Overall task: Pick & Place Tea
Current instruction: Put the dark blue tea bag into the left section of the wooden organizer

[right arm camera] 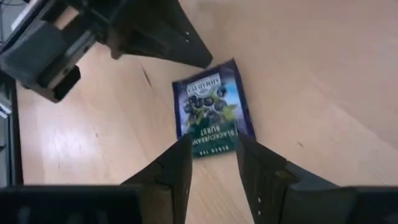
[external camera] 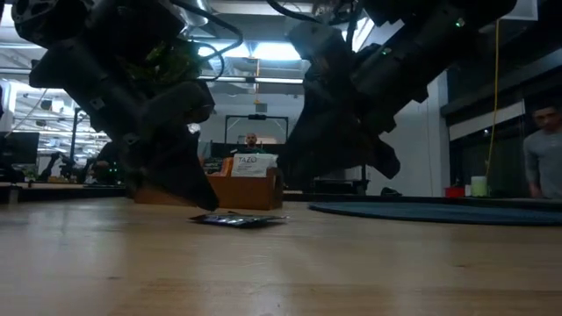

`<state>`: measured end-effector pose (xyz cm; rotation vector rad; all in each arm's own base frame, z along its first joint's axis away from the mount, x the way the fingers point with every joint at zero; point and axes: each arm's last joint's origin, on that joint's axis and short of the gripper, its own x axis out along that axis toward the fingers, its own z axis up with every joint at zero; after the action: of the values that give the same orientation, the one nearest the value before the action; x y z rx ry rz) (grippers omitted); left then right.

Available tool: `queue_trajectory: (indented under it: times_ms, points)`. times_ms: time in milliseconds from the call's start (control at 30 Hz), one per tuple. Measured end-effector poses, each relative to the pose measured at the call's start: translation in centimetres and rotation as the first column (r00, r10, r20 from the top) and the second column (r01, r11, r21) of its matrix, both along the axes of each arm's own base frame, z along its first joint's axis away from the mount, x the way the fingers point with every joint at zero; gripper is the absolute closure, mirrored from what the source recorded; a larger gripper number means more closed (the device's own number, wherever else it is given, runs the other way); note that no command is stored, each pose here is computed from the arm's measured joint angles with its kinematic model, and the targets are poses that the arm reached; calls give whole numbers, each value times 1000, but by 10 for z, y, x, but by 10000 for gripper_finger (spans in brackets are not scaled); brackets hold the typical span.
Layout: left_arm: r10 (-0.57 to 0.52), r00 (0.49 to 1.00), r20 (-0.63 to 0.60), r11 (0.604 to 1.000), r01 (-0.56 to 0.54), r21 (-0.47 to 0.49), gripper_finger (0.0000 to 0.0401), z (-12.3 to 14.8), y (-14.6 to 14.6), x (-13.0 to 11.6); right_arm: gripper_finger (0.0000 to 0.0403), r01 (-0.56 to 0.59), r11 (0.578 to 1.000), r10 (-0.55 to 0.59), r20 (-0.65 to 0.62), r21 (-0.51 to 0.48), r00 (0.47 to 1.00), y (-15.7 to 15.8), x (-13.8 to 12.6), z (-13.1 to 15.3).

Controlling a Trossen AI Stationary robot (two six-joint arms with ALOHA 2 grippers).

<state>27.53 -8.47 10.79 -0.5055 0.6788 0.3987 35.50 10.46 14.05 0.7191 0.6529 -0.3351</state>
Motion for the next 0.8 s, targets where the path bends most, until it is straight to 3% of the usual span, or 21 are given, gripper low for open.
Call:
queue_trajectory:
  times_ms: [367,800]
  points:
    - [-136,989,51,991,135,24,399,18,-3,1,274,-29,999,30,27,-30,999,11,-2,2]
    - [-153,988,-12,988,153,18,399,5,-3,1,274,-3,999,6,52,-50,999,14,-2,3]
